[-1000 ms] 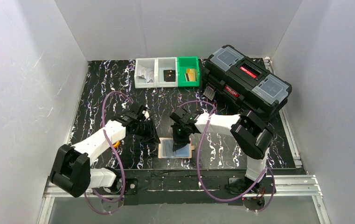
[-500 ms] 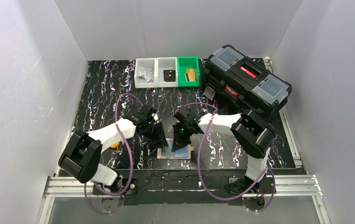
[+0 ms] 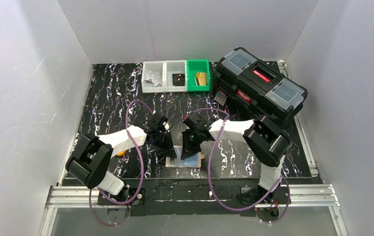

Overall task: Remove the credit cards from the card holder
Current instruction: Remove the credit card from the card holder.

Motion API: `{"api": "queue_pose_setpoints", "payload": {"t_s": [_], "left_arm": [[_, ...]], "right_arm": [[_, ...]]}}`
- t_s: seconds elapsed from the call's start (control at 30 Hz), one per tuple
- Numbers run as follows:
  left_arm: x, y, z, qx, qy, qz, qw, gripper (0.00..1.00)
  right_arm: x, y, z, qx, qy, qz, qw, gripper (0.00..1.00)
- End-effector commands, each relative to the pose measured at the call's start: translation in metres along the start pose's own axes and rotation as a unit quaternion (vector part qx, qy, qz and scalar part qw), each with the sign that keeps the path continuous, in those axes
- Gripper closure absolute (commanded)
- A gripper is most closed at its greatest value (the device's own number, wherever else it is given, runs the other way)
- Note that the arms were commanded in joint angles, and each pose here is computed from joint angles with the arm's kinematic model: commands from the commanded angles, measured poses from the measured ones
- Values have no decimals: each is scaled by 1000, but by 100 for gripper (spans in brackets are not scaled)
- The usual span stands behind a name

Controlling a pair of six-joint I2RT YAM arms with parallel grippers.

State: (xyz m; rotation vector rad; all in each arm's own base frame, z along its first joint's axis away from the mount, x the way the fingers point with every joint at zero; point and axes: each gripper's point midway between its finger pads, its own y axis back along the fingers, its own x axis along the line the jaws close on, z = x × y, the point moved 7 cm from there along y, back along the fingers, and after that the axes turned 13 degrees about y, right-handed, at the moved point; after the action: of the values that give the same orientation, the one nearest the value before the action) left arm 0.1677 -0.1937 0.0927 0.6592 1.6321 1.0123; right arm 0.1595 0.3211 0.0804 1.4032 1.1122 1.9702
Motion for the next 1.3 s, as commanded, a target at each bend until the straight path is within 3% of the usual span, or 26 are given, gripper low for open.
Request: {"api": "queue_pose_setpoints", "payload": {"t_s": [0.0,0.17,0.3,0.53,0.73,1.27], "left_arm": [[5,1,-5,-9,13,11,1000,100],[3,10,-7,-36,25,6,999,100],[1,20,-9,-57,27,3,998,100],[-14,23,-11,-54,19,-6,998,100],[-30,18,-9,-49,7,-5,999,78],[-72,-21,2,-21,-10,-6,1000,56]], "right_arm": [[-7,2,-6,12,4,-31,999,83],[13,28,11,-18,30,-23,999,61],[21,51,19,-43,38,-19,998,55],[18,83,20,-70,36,-53,995,50],[7,106,10,-94,24,-76,992,48],[-15,129,-23,-121,-5,-111,986,47]]}}
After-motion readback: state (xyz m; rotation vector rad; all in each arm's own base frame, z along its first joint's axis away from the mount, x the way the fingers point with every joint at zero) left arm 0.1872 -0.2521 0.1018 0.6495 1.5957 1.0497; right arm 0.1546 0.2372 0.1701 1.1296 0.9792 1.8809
